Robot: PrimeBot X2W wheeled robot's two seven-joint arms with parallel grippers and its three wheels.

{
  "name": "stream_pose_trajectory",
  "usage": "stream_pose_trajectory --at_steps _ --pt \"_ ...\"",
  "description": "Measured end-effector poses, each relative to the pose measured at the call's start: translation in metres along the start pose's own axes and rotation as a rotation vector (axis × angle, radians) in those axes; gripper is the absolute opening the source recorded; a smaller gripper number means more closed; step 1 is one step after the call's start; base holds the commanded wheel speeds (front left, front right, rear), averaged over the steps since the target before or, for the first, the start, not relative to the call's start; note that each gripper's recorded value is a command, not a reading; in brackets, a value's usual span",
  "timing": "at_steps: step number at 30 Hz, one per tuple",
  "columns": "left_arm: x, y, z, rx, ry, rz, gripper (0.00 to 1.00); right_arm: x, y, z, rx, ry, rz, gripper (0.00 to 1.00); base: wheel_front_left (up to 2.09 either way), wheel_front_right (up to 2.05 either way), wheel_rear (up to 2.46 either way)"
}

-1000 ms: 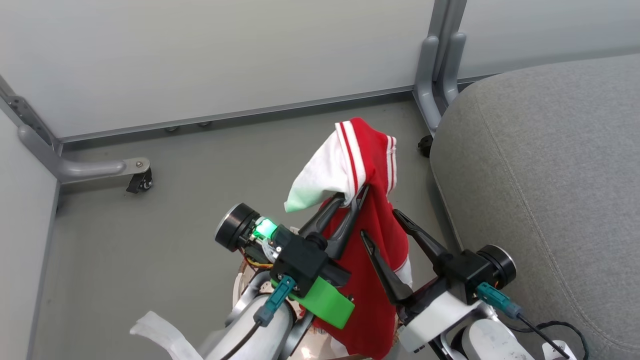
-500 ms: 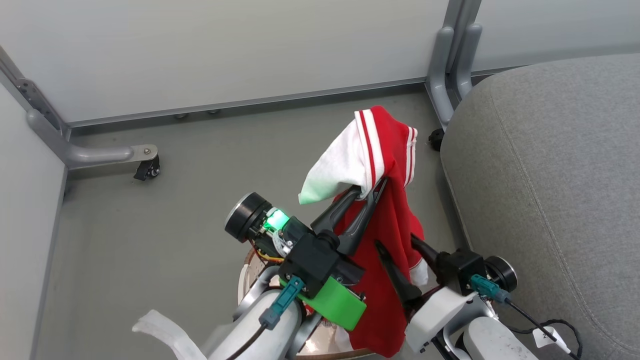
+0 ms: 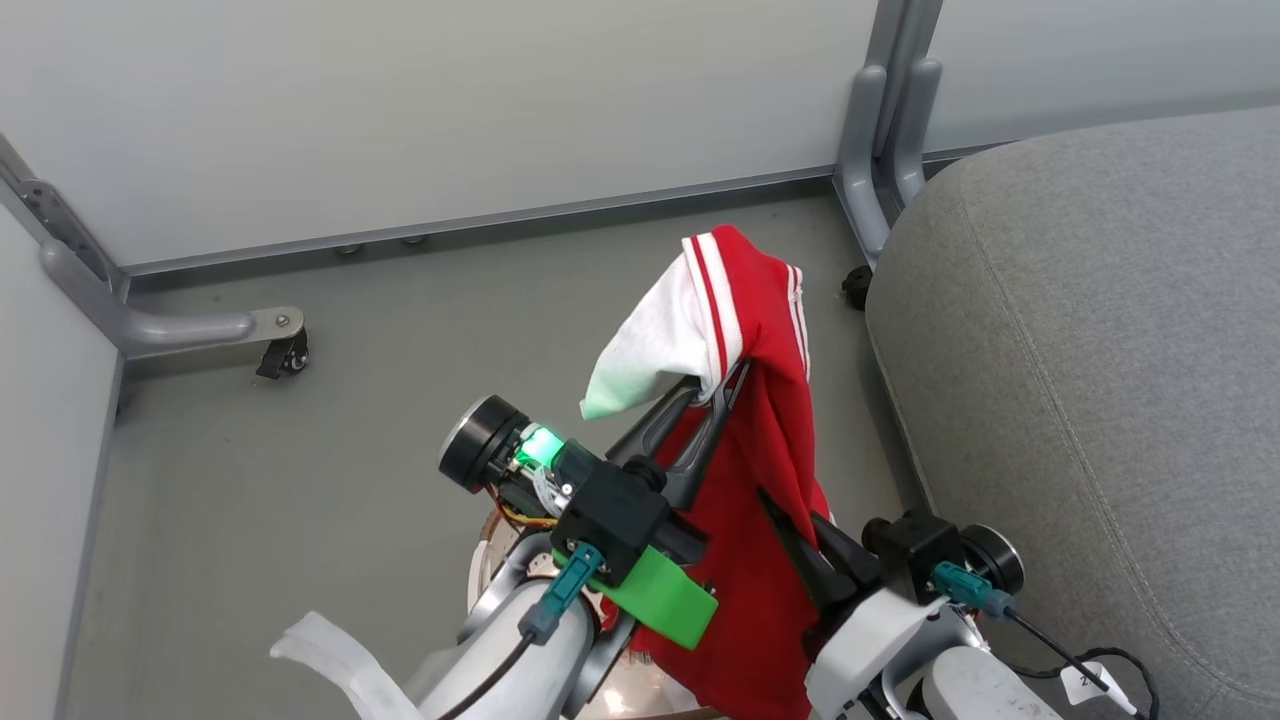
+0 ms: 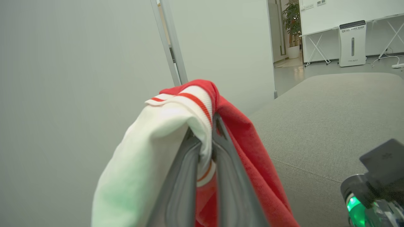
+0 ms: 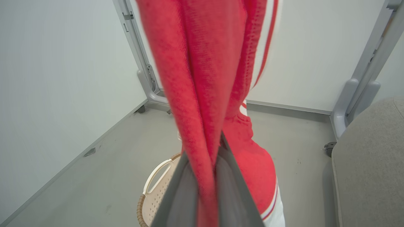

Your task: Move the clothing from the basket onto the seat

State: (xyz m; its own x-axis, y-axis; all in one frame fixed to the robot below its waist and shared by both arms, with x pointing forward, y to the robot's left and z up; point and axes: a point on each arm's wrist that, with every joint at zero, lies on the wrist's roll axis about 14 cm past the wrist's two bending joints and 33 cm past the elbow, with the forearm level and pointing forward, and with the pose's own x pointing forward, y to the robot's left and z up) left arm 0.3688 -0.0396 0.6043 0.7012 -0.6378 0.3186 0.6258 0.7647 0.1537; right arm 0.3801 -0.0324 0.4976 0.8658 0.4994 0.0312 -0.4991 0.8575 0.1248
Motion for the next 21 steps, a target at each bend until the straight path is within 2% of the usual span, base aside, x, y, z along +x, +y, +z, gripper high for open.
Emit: stream_pose_trajectory --at_steps 2,3,4,21 --pt "0.0 0.003 -0.002 0.0 0.007 0.014 0.0 0.0 -0.002 0.0 0.0 -0.002 -0.006 0.0 0.0 0.0 0.0" --pt "0.0 0.004 -0.003 -0.002 0.009 0.017 0.04 -0.001 -0.003 0.001 0.0 -0.002 -0.009 0.0 0.0 0.0 0.0" --pt "-0.001 0.004 -0.005 -0.002 0.014 0.018 1.0 -0.001 -0.004 0.001 0.0 -0.003 -0.011 0.0 0.0 0.0 0.0" --pt "-0.002 0.004 -0.029 -0.009 0.081 0.012 1.0 -0.001 -0.014 0.001 0.011 -0.007 -0.043 0.0 0.0 0.0 0.0"
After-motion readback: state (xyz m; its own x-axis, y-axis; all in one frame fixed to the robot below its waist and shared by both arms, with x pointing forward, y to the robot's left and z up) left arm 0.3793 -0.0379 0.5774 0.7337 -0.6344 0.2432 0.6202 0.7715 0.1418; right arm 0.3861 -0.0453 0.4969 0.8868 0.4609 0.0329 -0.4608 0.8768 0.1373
